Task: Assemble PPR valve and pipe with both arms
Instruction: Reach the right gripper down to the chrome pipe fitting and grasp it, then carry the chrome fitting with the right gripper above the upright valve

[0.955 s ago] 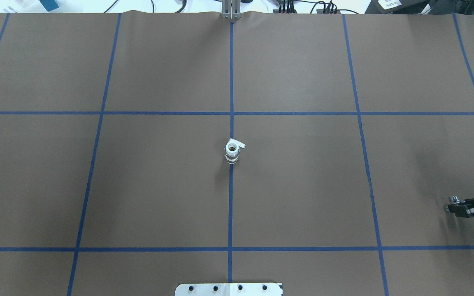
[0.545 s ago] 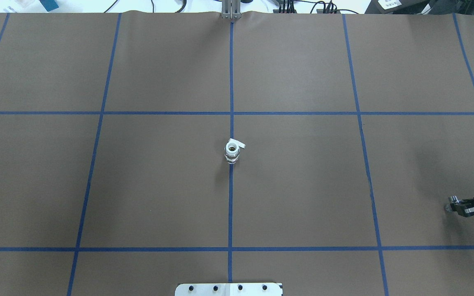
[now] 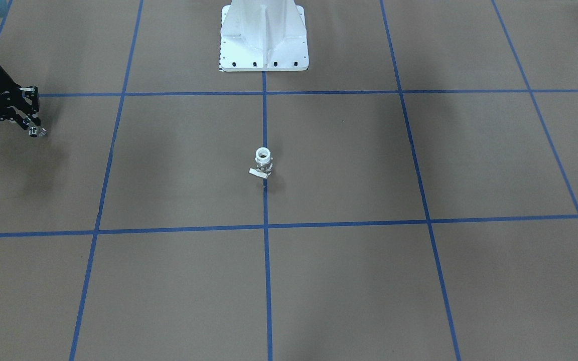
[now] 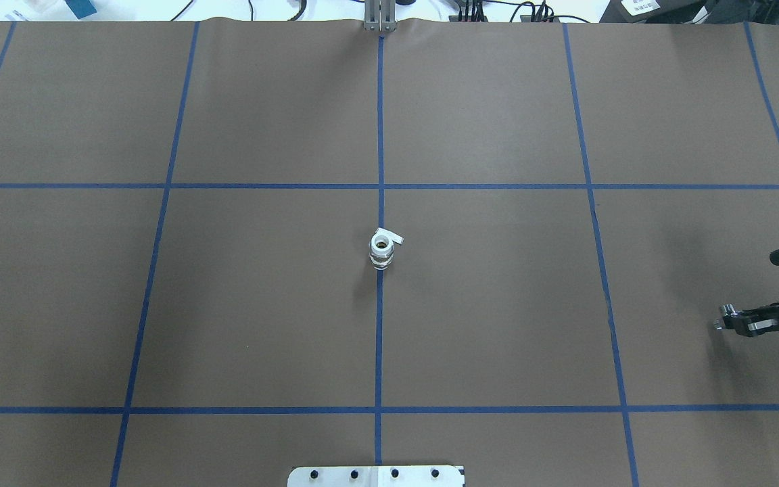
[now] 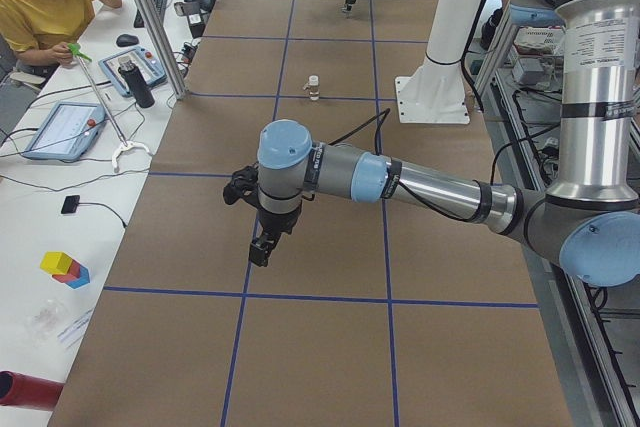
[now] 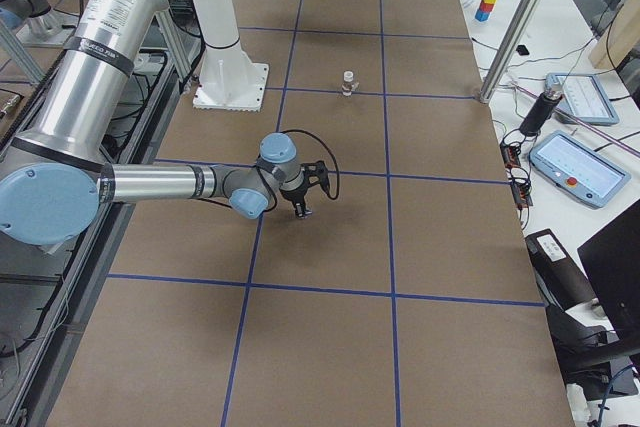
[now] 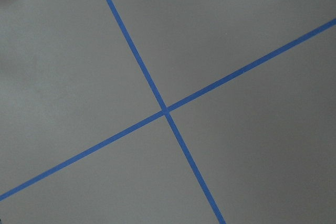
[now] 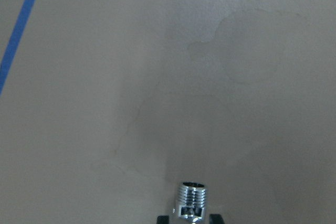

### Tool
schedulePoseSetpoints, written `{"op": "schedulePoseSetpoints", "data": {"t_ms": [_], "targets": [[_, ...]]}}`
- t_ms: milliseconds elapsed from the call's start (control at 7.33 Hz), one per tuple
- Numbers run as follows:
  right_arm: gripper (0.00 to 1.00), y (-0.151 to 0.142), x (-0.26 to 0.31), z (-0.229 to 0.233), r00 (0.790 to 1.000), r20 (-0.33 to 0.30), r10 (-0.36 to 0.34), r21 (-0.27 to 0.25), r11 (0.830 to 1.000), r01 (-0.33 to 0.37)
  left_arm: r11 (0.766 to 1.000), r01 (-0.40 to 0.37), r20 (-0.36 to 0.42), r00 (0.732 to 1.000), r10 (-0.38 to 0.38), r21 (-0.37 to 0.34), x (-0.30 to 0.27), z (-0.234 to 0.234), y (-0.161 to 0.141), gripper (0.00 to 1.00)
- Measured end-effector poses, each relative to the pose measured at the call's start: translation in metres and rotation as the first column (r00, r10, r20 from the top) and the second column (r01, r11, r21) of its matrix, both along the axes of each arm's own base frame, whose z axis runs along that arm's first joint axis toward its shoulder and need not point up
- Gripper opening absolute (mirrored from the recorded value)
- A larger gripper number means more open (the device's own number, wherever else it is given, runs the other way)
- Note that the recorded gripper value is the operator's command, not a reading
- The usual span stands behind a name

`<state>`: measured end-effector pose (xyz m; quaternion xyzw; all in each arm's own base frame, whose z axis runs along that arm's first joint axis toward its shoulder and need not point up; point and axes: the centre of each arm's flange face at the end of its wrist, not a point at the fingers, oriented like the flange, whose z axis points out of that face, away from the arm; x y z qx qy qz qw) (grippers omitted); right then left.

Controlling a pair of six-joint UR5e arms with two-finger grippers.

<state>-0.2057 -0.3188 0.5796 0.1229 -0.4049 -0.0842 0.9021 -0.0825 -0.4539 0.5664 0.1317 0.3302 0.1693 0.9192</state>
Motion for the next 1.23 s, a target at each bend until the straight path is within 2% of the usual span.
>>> {"op": "schedulePoseSetpoints", "data": {"t_ms": [273, 409, 818, 955, 1227], "targets": [[0.00, -0.050, -0.022, -0.039, 0.999, 0.018, 0.033, -0.019, 0.999, -0.033, 0.988, 0.082, -0.010, 0.996, -0.084, -0.129, -0.004, 0.031, 0.020, 1.00], [0.00, -0.080, -0.035, -0.069, 0.998, 0.022, 0.051, -0.030, 0.998, -0.050, 0.980, 0.104, -0.011, 0.994, -0.108, -0.170, -0.005, 0.041, 0.036, 1.00], [0.00, -0.149, -0.077, -0.229, 0.997, 0.006, 0.071, -0.095, 0.993, -0.070, 0.963, 0.136, -0.007, 0.990, -0.142, -0.233, -0.011, 0.058, 0.083, 1.00], [0.00, -0.161, -0.095, -0.284, 0.996, 0.001, 0.086, -0.131, 0.988, -0.085, 0.959, 0.145, -0.006, 0.988, -0.151, -0.242, -0.014, 0.061, 0.089, 1.00], [0.00, -0.165, -0.157, -0.367, 0.989, 0.019, 0.147, -0.215, 0.967, -0.139, 0.957, 0.169, 0.000, 0.985, -0.174, -0.237, -0.023, 0.060, 0.093, 1.00]]}}
